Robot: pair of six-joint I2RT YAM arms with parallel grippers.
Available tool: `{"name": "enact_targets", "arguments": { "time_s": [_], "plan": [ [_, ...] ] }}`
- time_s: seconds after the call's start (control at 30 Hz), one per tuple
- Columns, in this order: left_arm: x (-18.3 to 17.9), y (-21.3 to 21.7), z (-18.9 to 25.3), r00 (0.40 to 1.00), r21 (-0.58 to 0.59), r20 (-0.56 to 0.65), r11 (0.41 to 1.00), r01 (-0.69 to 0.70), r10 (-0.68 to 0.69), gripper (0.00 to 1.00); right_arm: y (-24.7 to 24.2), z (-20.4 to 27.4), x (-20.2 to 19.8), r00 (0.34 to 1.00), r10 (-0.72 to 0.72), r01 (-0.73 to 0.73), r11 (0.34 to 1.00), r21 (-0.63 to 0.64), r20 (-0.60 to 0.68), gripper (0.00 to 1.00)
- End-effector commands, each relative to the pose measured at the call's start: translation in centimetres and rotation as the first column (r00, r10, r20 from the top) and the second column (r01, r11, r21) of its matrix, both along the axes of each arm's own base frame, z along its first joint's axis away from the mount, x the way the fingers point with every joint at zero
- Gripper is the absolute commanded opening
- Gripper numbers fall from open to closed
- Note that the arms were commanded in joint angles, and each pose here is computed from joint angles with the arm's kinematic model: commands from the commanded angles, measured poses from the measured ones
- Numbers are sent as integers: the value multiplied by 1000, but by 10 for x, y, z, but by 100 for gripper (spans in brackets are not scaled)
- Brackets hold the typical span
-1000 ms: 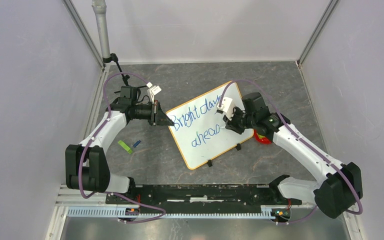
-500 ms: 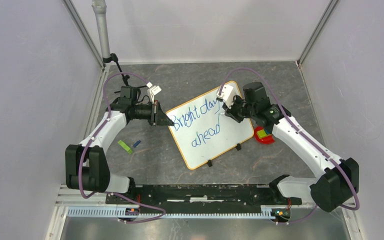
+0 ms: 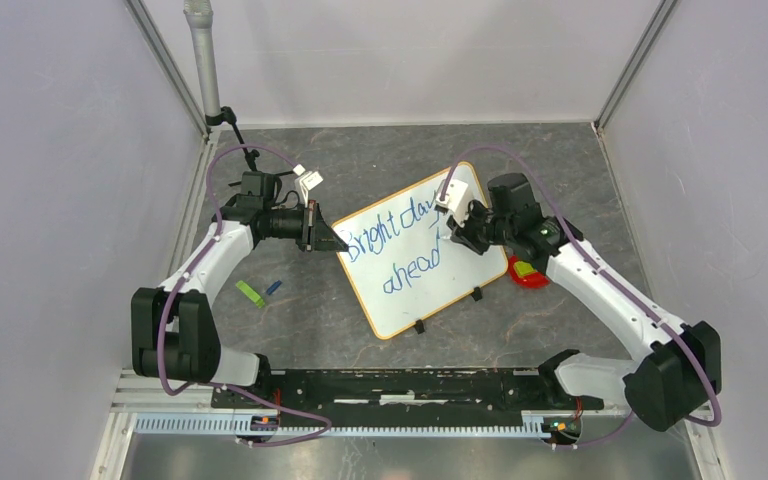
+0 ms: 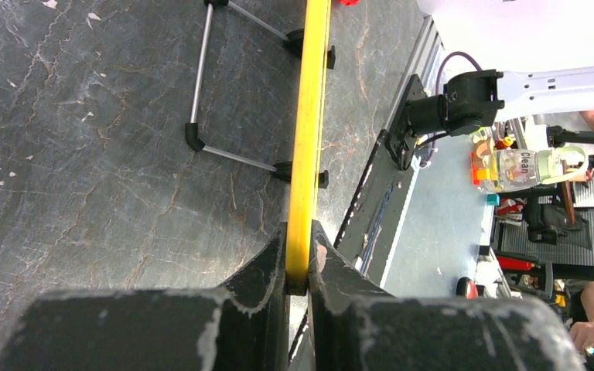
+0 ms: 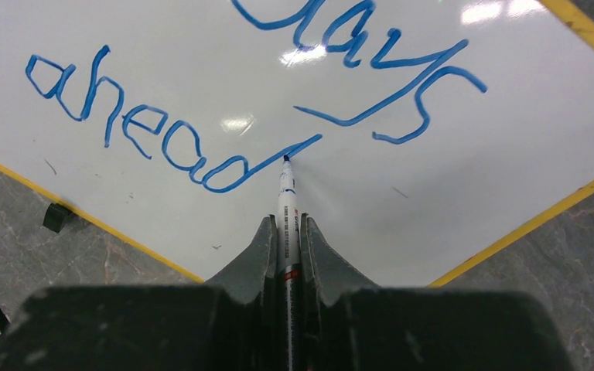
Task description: Write a sentence on the whiteboard
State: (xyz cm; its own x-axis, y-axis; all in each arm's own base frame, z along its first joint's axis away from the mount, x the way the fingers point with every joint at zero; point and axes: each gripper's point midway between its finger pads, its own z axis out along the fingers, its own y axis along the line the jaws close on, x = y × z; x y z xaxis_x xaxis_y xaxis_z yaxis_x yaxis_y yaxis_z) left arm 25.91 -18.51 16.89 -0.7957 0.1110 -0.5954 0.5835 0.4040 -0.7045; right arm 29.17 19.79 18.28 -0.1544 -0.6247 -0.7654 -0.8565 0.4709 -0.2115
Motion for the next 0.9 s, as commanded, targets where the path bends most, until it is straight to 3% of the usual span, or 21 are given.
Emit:
{"name": "enact_targets", "arguments": {
  "time_s": [0.0,0.43,0.87],
  "plan": [
    [-5,-1,-17,999,63,28,997,42,-44,2,-2,-14,-13,999,13,-12,1000,4,-34,0],
    [-4,-1,-17,998,64,30,997,44,-46,2,-14,-38,-34,996,24,-27,999,-32,-84,0],
    [-4,-2,-14,998,62,41,997,42,-45,2,-13,6,-29,999,39,-40,999,-21,-16,0]
  ]
}}
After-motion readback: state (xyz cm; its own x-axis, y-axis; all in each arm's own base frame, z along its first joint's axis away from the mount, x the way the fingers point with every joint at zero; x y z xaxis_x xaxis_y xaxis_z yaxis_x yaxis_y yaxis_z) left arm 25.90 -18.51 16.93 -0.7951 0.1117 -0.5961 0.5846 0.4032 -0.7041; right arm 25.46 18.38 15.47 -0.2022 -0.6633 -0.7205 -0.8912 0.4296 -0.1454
